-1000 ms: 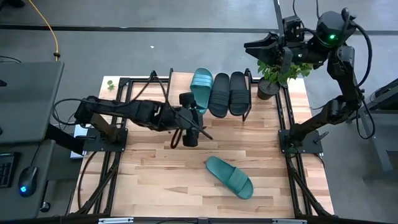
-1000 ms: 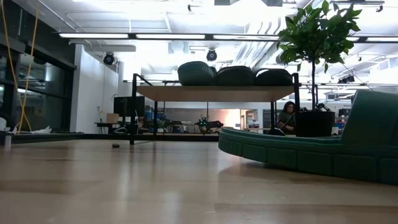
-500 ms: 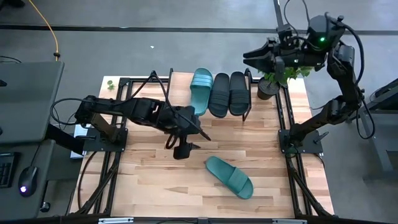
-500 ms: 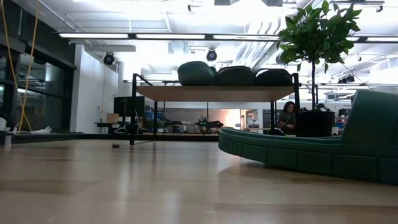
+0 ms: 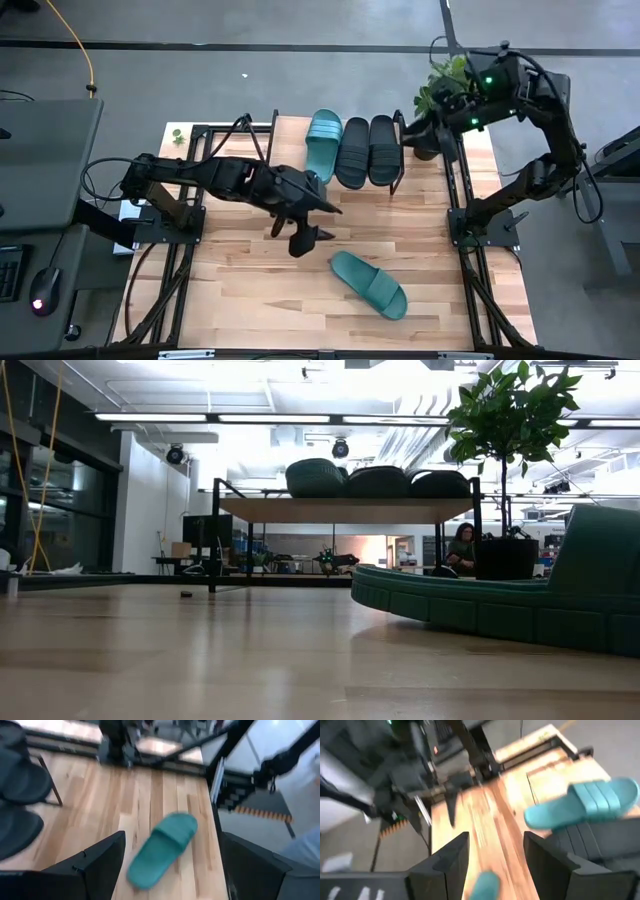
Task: Pick and place slides into the shelf
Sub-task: Put the green slipper on the shelf
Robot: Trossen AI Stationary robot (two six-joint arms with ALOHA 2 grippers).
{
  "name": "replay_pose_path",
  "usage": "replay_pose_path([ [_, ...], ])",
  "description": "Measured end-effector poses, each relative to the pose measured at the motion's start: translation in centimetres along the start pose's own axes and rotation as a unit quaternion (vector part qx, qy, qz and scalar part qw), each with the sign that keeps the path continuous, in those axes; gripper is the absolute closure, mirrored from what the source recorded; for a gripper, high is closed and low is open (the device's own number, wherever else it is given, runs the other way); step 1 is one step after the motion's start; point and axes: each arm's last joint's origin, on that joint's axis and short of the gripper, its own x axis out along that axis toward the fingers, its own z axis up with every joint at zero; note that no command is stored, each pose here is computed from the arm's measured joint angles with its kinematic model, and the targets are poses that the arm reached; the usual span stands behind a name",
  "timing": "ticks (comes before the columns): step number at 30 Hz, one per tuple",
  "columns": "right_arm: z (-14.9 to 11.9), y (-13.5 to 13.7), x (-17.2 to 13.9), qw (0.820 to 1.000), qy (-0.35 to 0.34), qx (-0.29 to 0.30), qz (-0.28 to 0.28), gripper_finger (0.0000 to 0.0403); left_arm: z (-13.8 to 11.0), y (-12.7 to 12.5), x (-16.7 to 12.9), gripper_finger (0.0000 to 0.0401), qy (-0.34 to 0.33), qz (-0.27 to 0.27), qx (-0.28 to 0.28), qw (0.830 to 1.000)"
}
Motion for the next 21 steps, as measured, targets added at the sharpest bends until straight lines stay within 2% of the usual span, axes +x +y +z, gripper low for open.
replay_pose_path([
  [6, -1.2, 0.4, 0.2, 0.997, 0.058, -0.045, -0.003, 0.0224, 1.1, 0.0, -0.1, 0.0094, -0.067, 0.029, -0.014, 0.997],
  [11, -1.7, 1.6, 0.5, 0.995, 0.073, -0.067, 0.01, 0.0224, 1.7, 0.0, -0.2, 0.0094, -0.107, 0.048, -0.035, 0.993],
  [17, -2.4, 3.2, 1.9, 0.993, 0.081, -0.077, -0.047, 0.0224, 2.1, -0.1, -0.2, 0.0094, -0.125, 0.04, -0.047, 0.99],
  [21, -3.8, 4.3, 4.5, 0.987, 0.116, -0.072, -0.083, 0.0224, 2.2, -0.2, -0.3, 0.0094, -0.133, 0.036, -0.053, 0.989],
])
